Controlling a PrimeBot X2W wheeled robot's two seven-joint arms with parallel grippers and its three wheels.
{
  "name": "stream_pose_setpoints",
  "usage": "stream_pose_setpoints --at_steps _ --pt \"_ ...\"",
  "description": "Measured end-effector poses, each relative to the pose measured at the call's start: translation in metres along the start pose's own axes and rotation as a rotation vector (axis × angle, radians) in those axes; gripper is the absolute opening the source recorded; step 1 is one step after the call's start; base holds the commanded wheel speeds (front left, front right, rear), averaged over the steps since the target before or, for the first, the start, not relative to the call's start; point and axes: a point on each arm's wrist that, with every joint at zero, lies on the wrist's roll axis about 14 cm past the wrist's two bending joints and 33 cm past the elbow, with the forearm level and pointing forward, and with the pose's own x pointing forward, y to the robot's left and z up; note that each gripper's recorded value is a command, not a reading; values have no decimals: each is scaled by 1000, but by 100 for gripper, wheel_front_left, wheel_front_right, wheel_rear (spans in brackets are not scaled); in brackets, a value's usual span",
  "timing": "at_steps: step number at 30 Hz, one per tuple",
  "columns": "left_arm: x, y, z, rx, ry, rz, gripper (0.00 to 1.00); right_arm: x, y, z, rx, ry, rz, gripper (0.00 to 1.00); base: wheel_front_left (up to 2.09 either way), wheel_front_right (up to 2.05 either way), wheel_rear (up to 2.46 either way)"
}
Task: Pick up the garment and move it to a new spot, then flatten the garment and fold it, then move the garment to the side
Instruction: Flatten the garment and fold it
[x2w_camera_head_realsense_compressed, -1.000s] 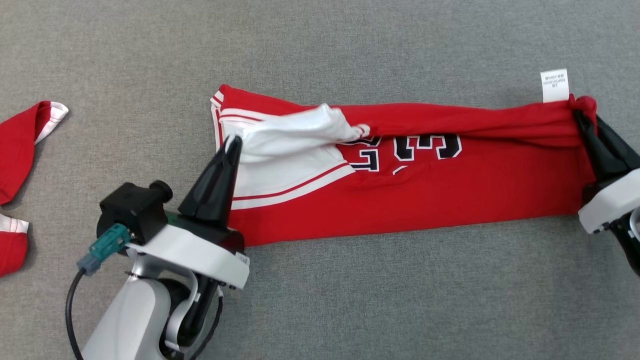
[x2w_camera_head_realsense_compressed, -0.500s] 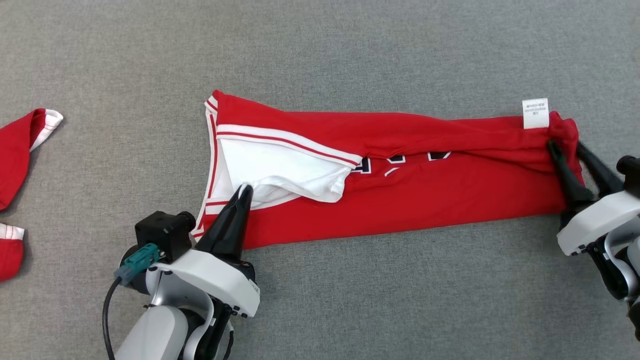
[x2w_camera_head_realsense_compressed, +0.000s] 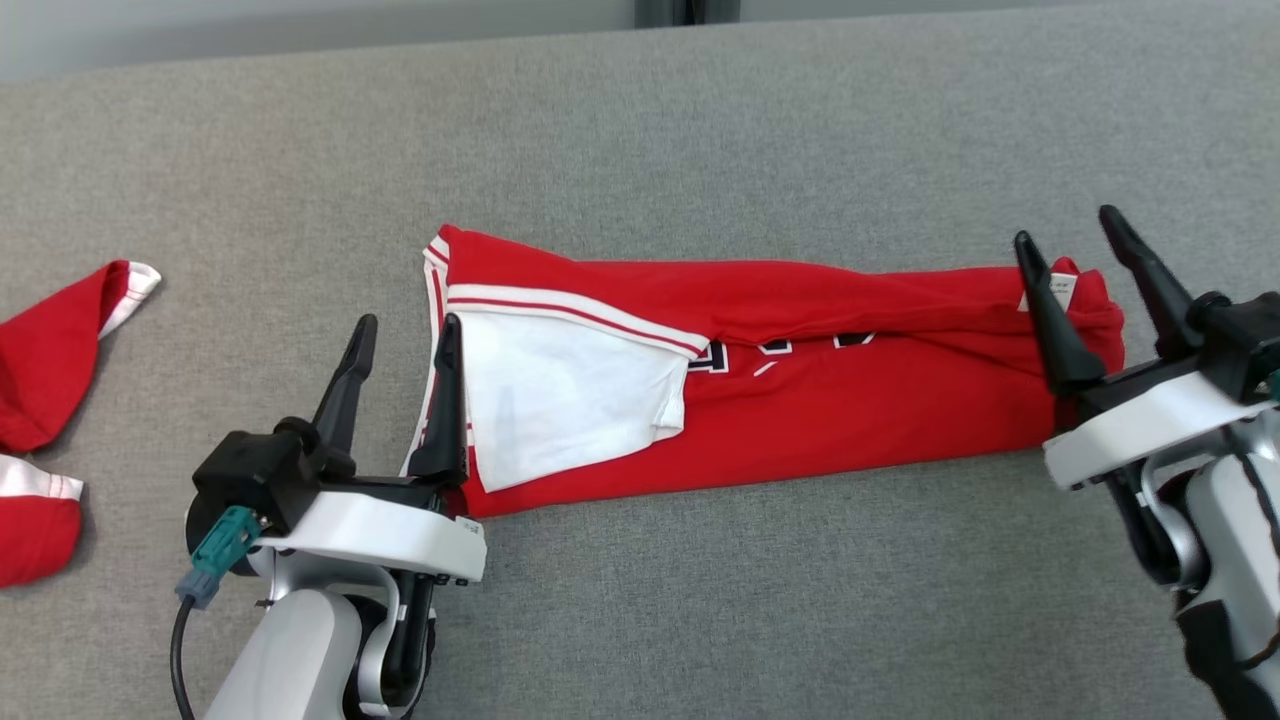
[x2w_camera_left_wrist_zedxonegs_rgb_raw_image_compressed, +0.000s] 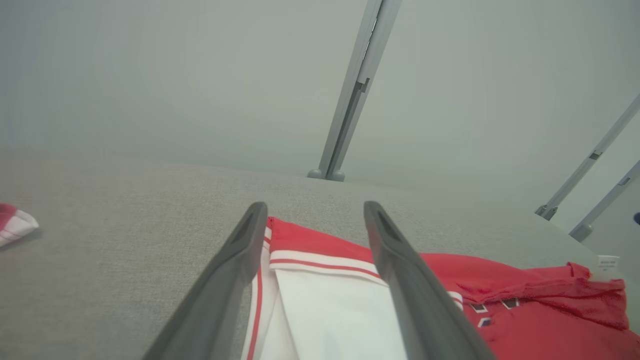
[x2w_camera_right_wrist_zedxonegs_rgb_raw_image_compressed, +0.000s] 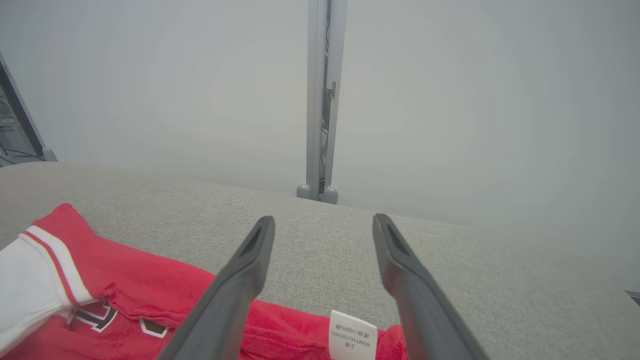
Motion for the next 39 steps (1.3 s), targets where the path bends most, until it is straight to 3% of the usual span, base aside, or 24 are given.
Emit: stream_pose_setpoints --at_steps 11,15,27,39 --pt "-26 -6 32 96 -125 -2 100 -32 53 37 65 -135 11 100 0 0 0" --pt "-42 -9 52 145 -194 0 100 -53 56 34 104 -136 -28 100 0 0 0" --pt "-93 -3 50 216 -195 34 100 -107 67 19 163 -101 -76 100 0 0 0" --pt "-107 -1 42 246 -173 35 100 -119 71 25 161 -122 -75 100 0 0 0"
